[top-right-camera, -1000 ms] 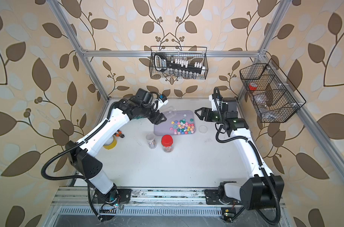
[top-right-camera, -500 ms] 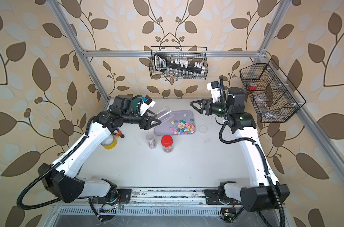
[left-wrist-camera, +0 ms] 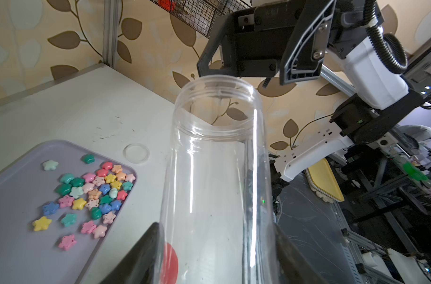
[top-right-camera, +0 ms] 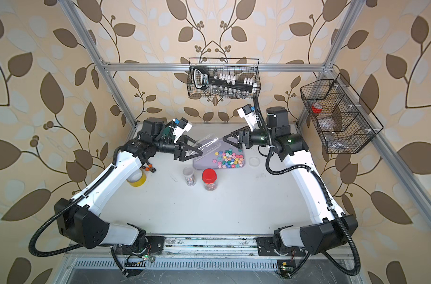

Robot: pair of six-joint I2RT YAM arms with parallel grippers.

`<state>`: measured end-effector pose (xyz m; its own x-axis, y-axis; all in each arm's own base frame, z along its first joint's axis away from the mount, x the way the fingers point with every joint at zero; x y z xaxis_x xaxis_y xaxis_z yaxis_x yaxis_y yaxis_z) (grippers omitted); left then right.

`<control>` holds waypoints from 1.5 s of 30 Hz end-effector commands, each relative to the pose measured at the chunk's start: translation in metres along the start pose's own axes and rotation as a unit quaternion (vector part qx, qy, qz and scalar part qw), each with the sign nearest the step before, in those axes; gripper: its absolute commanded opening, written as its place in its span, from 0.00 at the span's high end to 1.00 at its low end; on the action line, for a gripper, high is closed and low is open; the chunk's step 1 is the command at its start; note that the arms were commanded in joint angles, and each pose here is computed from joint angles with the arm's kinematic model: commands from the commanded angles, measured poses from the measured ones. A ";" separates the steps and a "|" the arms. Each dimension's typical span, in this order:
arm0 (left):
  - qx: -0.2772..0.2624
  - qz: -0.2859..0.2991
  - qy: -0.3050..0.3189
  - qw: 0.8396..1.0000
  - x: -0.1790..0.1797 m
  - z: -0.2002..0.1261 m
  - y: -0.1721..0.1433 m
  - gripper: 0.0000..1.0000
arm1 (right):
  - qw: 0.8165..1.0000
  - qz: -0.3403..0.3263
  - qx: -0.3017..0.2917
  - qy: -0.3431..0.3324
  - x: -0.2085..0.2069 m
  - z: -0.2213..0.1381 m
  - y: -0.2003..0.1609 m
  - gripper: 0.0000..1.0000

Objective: Pour the candies out of the jar
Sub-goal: Place the jar at the center of the board.

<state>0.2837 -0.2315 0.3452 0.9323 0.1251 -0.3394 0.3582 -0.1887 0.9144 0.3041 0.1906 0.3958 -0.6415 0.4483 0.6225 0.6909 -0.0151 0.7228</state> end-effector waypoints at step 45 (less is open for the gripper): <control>-0.010 -0.012 -0.070 0.997 0.007 0.006 0.014 0.34 | 0.988 0.055 0.081 0.117 0.001 0.043 -0.036 0.81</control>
<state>0.2954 -0.2420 0.3318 0.8937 0.0206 -0.4482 0.4427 -0.2026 0.8735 0.2979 0.2242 0.3652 -0.6247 0.2733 0.7315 0.7716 0.0716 0.6321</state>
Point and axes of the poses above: each gripper's point midway between its finger pads, its own z axis out along the fingers, its own x axis along the line the jaws close on, y = z × x, the point moved 3 cm from there along -z, back along the fingers, and after that the axes turned 7 degrees about z, right-handed, at the moved point
